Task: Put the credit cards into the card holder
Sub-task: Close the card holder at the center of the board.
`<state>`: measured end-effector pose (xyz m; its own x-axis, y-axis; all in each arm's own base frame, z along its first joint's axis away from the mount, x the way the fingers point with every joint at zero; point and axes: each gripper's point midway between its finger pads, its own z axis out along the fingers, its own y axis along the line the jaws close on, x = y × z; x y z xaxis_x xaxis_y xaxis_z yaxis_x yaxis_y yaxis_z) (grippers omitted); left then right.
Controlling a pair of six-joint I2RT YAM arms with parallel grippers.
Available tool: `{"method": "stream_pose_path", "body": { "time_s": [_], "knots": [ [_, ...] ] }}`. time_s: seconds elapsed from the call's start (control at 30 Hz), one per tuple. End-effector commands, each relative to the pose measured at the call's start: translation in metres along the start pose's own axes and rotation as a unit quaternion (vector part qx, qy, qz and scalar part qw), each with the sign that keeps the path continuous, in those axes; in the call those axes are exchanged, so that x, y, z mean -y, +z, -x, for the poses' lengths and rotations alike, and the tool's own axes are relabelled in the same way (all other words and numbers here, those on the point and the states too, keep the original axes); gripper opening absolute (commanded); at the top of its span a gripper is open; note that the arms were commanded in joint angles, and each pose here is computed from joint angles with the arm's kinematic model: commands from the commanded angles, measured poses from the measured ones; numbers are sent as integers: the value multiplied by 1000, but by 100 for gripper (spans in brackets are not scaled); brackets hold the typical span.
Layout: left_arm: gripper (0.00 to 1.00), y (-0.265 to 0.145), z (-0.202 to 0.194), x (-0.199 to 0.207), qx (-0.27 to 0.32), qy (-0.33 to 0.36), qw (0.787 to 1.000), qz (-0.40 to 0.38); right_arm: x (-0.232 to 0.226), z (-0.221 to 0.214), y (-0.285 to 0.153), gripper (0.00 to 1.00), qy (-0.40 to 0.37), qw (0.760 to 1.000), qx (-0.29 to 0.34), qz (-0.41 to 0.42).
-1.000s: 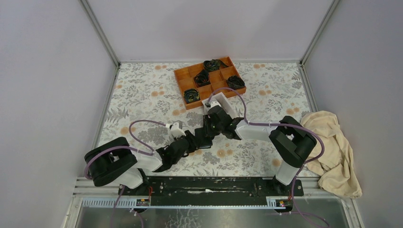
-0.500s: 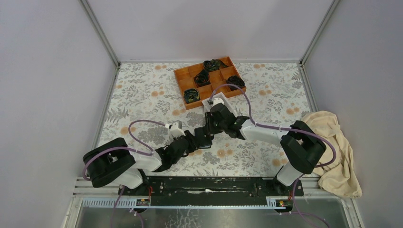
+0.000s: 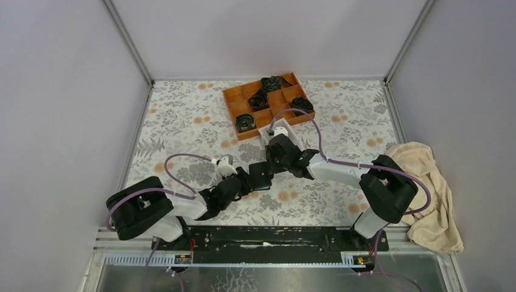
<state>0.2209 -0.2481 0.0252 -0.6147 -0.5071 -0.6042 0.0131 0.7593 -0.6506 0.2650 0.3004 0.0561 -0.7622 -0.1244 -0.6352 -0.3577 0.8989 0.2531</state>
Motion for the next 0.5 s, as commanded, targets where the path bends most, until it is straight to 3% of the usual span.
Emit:
{"method": "stream_pose_path", "body": {
  "time_s": [0.0, 0.47],
  "knots": [
    [44, -6, -15, -51, -26, 47, 995, 80, -3, 17, -13, 35, -6, 999, 32, -5],
    [44, -6, -14, -51, -25, 45, 995, 80, 6, 10, -18, 35, -10, 999, 29, -25]
  ]
}}
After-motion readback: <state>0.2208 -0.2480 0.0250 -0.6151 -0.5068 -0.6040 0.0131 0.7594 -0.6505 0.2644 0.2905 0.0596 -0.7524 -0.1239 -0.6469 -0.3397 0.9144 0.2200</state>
